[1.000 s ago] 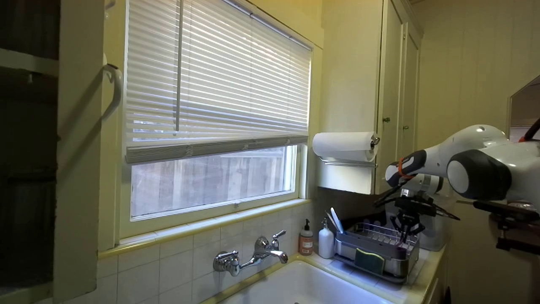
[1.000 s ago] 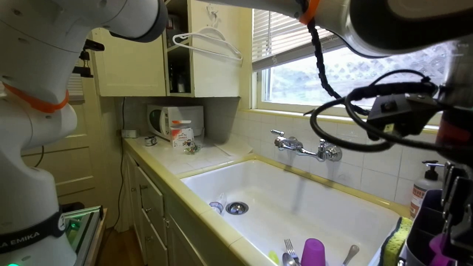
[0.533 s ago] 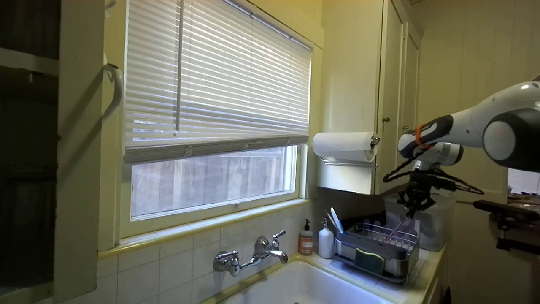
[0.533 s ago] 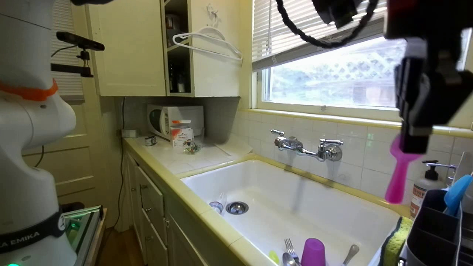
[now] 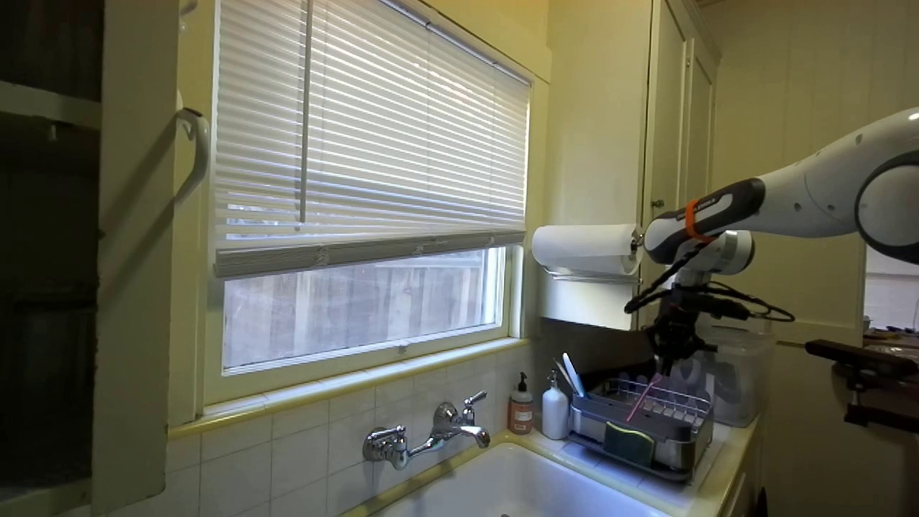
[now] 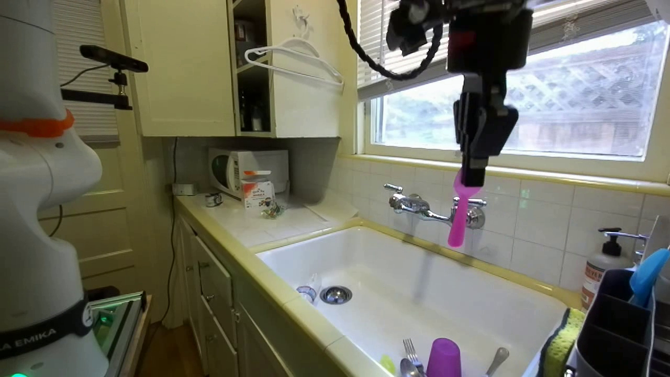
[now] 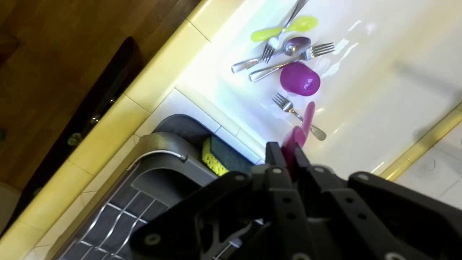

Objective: Remove the purple spoon and blue knife from the dish rack and put them in the sink.

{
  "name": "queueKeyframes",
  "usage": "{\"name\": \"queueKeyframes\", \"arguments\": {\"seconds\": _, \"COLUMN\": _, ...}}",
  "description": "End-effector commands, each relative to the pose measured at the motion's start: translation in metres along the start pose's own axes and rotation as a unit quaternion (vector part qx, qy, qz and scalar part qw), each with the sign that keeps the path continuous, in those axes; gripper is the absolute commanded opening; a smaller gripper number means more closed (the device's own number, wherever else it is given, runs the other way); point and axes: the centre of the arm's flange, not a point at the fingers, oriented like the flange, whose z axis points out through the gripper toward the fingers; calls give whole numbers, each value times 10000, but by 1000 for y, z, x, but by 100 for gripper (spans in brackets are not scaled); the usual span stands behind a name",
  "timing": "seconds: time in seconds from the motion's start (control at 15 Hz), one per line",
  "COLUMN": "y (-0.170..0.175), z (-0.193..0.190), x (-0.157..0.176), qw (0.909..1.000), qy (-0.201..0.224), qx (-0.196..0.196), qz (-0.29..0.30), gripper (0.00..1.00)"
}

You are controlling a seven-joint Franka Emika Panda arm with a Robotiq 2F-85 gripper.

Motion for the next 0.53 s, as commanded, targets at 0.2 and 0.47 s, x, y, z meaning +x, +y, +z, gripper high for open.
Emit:
{"name": "queueKeyframes", "arguments": {"seconds": 0.2, "y": -84, "z": 118, "x": 19, "qw": 9960, "qy": -663, "qx": -218, "qz": -553, "gripper": 2}}
{"name": "queueKeyframes", "arguments": {"seconds": 0.47, "y": -104, "z": 145, "x": 11, "qw": 9946, "qy": -757, "qx": -455, "qz": -541, "gripper": 8}}
